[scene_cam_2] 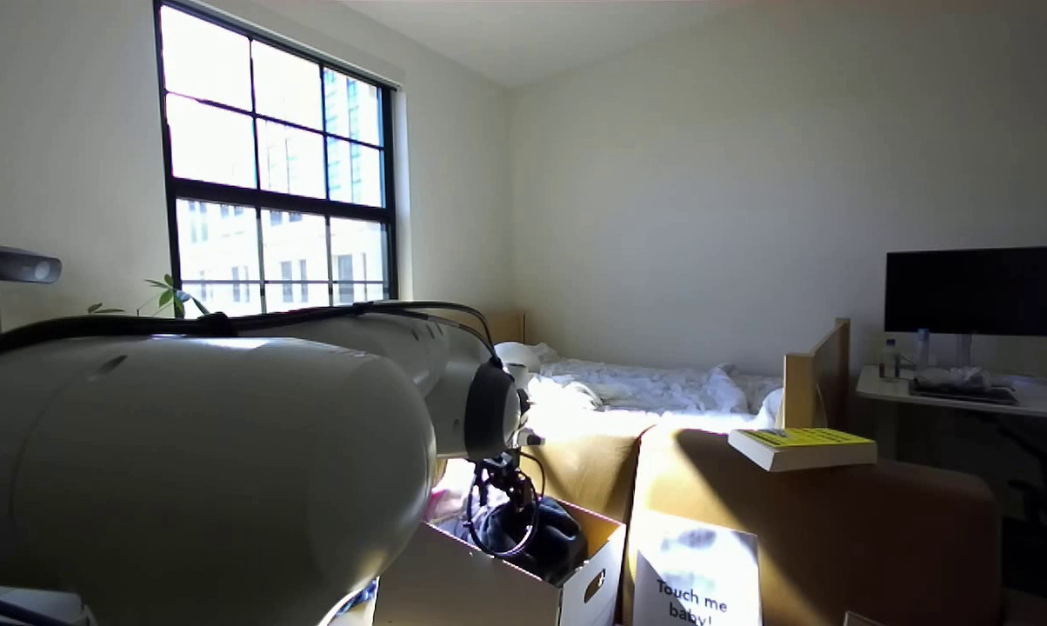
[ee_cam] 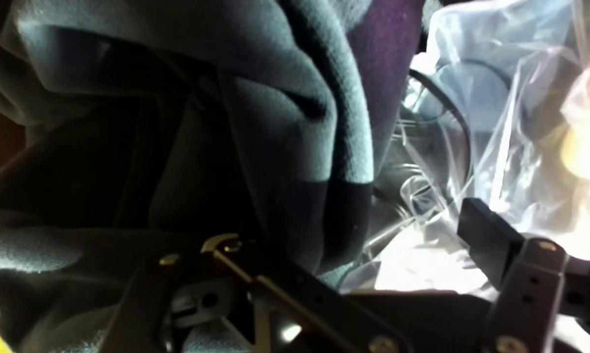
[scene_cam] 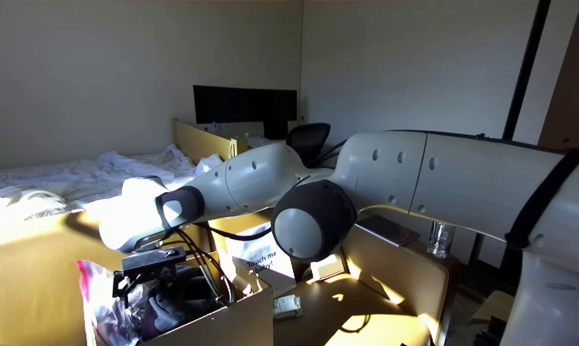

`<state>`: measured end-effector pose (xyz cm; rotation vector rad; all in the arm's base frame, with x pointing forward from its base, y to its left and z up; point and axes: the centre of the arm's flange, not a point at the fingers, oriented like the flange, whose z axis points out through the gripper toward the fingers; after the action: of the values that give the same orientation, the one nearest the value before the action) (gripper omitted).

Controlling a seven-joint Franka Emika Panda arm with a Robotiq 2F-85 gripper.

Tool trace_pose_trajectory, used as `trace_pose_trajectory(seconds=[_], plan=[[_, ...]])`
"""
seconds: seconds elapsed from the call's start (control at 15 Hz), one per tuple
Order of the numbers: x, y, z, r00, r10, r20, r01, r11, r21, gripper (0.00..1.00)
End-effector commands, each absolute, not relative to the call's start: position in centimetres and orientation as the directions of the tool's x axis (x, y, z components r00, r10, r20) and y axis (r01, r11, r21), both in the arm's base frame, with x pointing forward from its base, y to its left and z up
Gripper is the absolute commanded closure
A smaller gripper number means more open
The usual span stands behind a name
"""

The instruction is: Remove the plastic and black hoodie from the box ad place them on the right side of the sofa

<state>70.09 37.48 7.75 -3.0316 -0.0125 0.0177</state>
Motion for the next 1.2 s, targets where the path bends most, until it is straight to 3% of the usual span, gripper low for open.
trace_pose_trajectory(seconds=[0.0,0.33,0.67,0.73,0.8,1.13], plan=[[77.2,39.3,5.6,0.997,-0.065,0.048,-0.062,-0.996,-0.065,0.00],[78.5,35.9,5.4,0.978,-0.201,-0.058,-0.203,-0.979,-0.016,0.00],[78.4,32.2,4.1,0.960,-0.213,-0.183,-0.211,-0.977,0.033,0.00],[78.4,31.6,4.0,0.957,-0.219,-0.190,-0.215,-0.976,0.039,0.25],[78.5,31.2,3.9,0.951,-0.220,-0.215,-0.216,-0.975,0.043,0.27],[77.8,30.4,4.2,0.932,-0.043,-0.359,-0.066,-0.997,-0.051,0.61]])
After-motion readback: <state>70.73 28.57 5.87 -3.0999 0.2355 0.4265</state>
